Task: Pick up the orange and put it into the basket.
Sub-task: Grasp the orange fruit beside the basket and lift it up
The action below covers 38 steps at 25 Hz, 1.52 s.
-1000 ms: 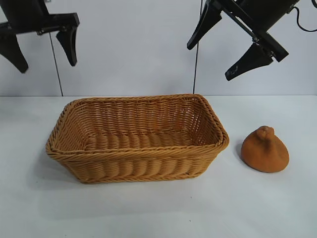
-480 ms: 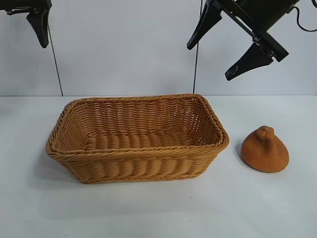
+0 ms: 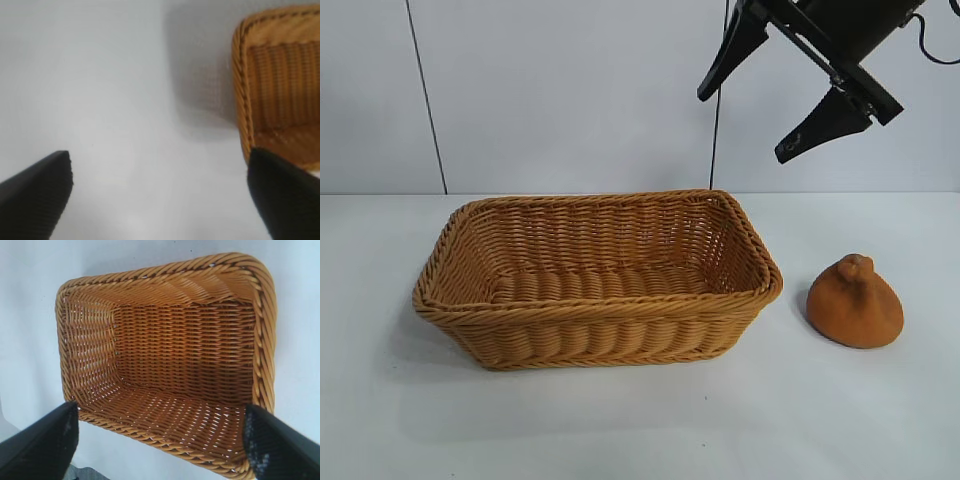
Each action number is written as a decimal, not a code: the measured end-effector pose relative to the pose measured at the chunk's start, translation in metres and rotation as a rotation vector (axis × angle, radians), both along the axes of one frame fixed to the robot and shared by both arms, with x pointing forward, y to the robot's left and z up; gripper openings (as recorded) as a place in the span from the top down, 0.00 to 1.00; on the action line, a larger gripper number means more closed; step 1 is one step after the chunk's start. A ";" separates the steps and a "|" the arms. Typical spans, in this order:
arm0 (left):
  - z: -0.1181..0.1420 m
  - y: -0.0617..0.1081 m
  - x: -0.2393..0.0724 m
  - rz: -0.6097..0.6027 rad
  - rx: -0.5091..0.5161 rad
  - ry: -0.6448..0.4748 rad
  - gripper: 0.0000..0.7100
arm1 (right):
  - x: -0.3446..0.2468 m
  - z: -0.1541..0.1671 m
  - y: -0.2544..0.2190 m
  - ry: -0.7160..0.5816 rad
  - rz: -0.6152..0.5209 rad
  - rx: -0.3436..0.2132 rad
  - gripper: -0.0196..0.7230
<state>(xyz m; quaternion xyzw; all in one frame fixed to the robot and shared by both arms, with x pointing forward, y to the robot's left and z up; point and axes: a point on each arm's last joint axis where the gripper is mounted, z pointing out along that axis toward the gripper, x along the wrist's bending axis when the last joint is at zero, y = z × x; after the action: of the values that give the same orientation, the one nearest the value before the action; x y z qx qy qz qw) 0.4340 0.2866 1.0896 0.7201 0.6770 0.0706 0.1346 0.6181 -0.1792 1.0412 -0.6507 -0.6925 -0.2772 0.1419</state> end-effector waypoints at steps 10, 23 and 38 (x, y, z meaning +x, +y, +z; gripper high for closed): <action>-0.053 0.004 -0.108 0.014 -0.006 -0.213 0.05 | 0.000 0.000 0.000 0.004 0.003 0.000 0.15; -0.037 0.007 -0.183 0.016 -0.021 -0.691 0.05 | -0.004 0.003 -0.005 -0.010 0.028 -0.059 0.15; -0.037 0.009 -0.202 0.018 -0.016 -0.808 0.05 | 0.001 0.013 -0.073 -0.054 -0.173 -0.311 0.15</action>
<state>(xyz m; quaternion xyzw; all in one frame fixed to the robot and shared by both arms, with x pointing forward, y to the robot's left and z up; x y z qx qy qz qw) 0.2324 0.2954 1.0528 0.6274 0.5764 0.3438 0.3949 0.6194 -0.2523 1.0542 -0.7143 -0.6720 -0.1952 -0.0033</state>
